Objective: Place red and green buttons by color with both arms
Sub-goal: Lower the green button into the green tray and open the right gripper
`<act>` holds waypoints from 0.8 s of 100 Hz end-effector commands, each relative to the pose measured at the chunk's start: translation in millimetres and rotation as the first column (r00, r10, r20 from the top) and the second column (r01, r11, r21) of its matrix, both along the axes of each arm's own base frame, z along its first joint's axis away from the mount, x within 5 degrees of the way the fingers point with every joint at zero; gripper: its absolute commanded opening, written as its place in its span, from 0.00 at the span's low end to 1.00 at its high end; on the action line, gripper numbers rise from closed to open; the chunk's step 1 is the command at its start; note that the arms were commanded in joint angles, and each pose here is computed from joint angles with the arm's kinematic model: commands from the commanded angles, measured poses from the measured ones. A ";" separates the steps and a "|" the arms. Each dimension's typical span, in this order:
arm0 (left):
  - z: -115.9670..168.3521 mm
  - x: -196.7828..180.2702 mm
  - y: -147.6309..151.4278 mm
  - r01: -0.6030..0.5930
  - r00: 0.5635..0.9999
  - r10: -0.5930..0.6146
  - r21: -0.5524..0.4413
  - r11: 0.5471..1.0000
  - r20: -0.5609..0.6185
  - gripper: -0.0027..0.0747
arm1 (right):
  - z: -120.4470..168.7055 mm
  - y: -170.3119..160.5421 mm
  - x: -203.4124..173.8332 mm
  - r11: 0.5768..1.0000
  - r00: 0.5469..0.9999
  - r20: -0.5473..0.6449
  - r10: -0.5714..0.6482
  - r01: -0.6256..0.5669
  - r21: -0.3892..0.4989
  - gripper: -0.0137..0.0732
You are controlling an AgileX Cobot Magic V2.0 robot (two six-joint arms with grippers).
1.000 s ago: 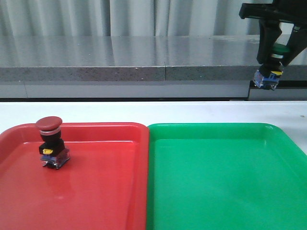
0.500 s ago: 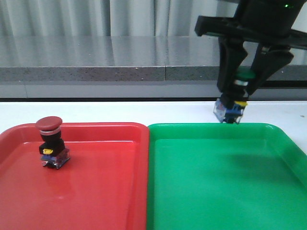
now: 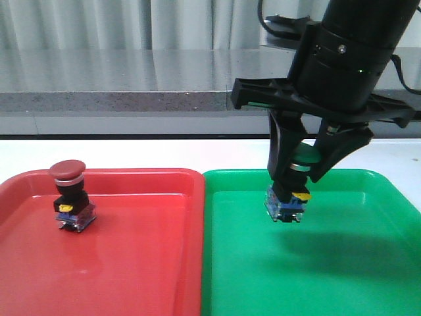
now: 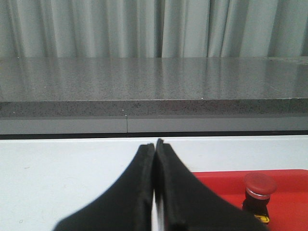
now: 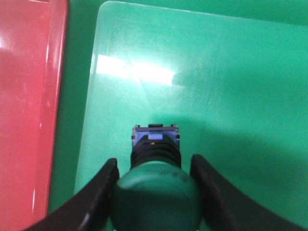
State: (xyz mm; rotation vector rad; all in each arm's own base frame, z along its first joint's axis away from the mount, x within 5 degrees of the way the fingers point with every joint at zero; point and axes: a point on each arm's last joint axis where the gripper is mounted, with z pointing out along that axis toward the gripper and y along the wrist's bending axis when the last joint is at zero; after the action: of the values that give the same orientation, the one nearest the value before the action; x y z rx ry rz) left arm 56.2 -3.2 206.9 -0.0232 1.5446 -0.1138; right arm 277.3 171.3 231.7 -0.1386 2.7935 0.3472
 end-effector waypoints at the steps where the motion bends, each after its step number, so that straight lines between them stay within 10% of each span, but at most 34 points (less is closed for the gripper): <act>1: 5.6 -2.8 0.4 -0.002 0.994 0.004 -0.012 1.000 0.106 0.01 | 17.5 -0.4 -1.2 0.998 0.996 0.087 -0.010 0.006 0.057 0.42; 53: 5.6 -2.8 0.4 -0.002 0.994 0.004 -0.012 1.000 0.106 0.01 | -11.1 3.2 5.8 0.999 0.999 0.051 -0.013 0.011 0.032 0.43; 80: 5.6 -2.8 0.4 -0.002 0.994 0.004 -0.012 1.000 0.106 0.01 | -10.8 3.6 6.5 0.999 0.998 0.060 -0.013 0.011 0.036 0.77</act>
State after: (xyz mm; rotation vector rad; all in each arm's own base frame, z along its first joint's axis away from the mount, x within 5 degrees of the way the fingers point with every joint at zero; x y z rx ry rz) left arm 56.2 -3.2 206.9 -0.0244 1.5446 -0.1152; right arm 281.6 173.3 200.9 -0.1260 2.8137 0.3296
